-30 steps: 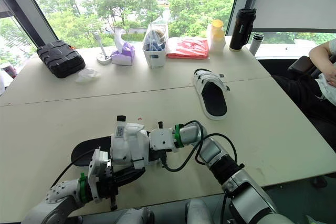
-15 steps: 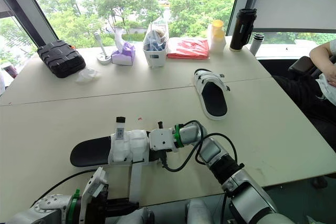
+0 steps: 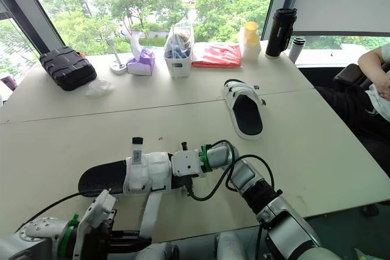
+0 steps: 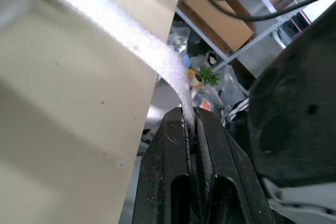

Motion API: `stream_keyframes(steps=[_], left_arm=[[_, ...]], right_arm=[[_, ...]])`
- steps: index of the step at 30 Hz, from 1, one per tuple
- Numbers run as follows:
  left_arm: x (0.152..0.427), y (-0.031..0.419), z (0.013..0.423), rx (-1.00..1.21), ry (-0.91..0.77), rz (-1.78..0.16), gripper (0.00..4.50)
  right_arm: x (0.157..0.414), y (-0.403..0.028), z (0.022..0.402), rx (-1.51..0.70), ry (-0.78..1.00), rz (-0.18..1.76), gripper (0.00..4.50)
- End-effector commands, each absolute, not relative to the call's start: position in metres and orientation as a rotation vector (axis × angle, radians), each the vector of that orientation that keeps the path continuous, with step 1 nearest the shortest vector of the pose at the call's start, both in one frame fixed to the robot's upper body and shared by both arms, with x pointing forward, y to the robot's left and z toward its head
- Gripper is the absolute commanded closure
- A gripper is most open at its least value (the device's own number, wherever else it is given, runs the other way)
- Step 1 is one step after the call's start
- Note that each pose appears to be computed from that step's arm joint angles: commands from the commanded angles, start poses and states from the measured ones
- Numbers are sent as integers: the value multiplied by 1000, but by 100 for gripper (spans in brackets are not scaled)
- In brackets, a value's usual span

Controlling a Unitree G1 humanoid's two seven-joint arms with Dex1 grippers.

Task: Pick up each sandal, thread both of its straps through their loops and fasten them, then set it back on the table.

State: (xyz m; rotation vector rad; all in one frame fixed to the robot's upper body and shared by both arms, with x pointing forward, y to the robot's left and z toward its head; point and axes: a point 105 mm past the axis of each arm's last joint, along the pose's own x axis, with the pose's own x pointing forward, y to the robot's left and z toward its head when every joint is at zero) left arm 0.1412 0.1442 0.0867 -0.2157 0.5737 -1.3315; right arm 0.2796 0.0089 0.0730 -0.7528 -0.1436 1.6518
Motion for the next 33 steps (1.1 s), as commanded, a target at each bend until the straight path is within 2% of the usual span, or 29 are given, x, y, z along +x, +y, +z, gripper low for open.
stream_keyframes(steps=[1, 12, 19, 25, 28, 32, 33], left_arm=[[154, 148, 116, -236, 471, -1341, 449], [210, 154, 134, -313, 301, -1210, 449], [238, 142, 124, -361, 279, -1164, 449], [245, 131, 126, -419, 316, -1206, 449], [250, 129, 132, -457, 306, -1207, 344], [259, 131, 139, -460, 261, -1171, 133], [261, 131, 140, -459, 254, -1165, 98]], right_arm=[[279, 1, 46, -778, -12, 1667, 450], [281, 3, 47, -780, -21, 1662, 450], [281, 3, 46, -778, -20, 1656, 450], [282, 3, 47, -779, -21, 1652, 450], [281, 4, 47, -778, -22, 1650, 450], [281, 3, 47, -776, -22, 1649, 450], [281, 4, 47, -775, -22, 1649, 450]])
